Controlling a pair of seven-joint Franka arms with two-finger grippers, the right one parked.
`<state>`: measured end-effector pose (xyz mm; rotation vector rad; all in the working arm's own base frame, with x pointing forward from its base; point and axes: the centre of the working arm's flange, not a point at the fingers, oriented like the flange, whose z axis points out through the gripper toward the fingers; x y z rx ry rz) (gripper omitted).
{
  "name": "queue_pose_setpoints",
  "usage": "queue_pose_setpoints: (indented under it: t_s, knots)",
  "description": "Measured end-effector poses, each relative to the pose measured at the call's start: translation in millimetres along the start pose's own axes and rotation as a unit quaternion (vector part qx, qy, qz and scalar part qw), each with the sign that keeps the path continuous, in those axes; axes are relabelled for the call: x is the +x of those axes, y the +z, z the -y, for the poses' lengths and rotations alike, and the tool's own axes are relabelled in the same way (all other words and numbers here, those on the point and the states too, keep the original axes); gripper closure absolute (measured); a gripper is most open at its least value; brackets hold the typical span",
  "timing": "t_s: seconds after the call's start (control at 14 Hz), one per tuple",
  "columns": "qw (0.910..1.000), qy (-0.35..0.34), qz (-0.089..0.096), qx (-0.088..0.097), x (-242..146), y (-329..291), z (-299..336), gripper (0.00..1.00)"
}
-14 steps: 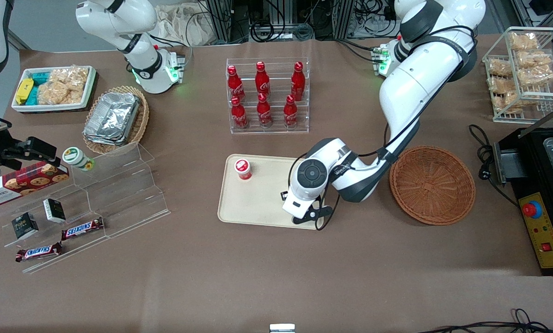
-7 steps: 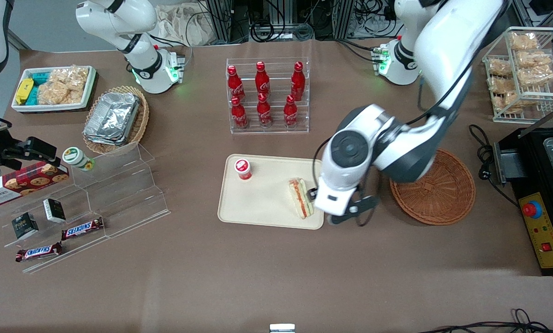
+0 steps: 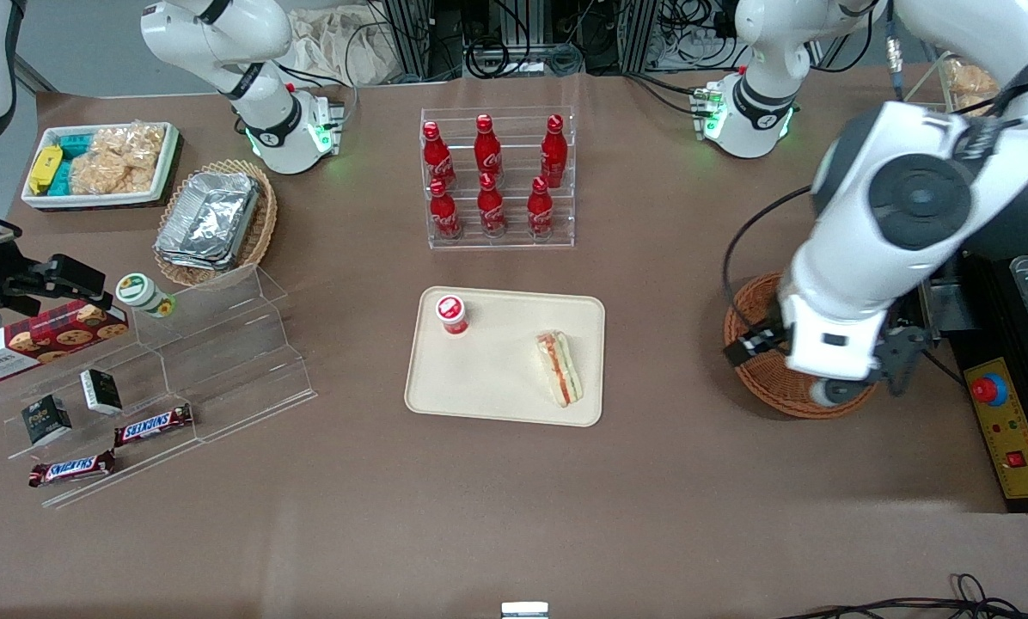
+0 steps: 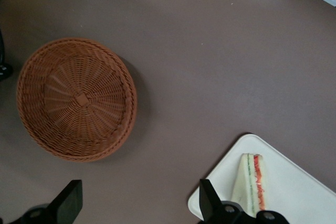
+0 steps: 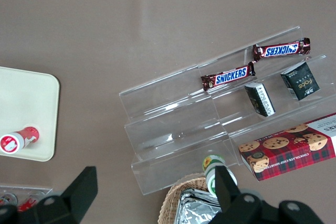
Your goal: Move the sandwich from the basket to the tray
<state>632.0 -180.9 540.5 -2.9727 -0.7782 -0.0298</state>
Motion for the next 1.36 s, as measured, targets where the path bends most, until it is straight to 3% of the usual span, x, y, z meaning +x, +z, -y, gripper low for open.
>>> queue_pose_setpoints:
  t_s: [0.5, 1.0, 1.36]
  knots:
    - [0.9937, 0.111, 0.010, -0.011, 38.5, -24.5, 96.5, 0.00]
    - [0.9802, 0.195, 0.002, -0.034, 29.4, -49.9, 202.6, 0.00]
    - [0.9763, 0.213, 0.001, -0.041, 10.1, -42.4, 232.9, 0.00]
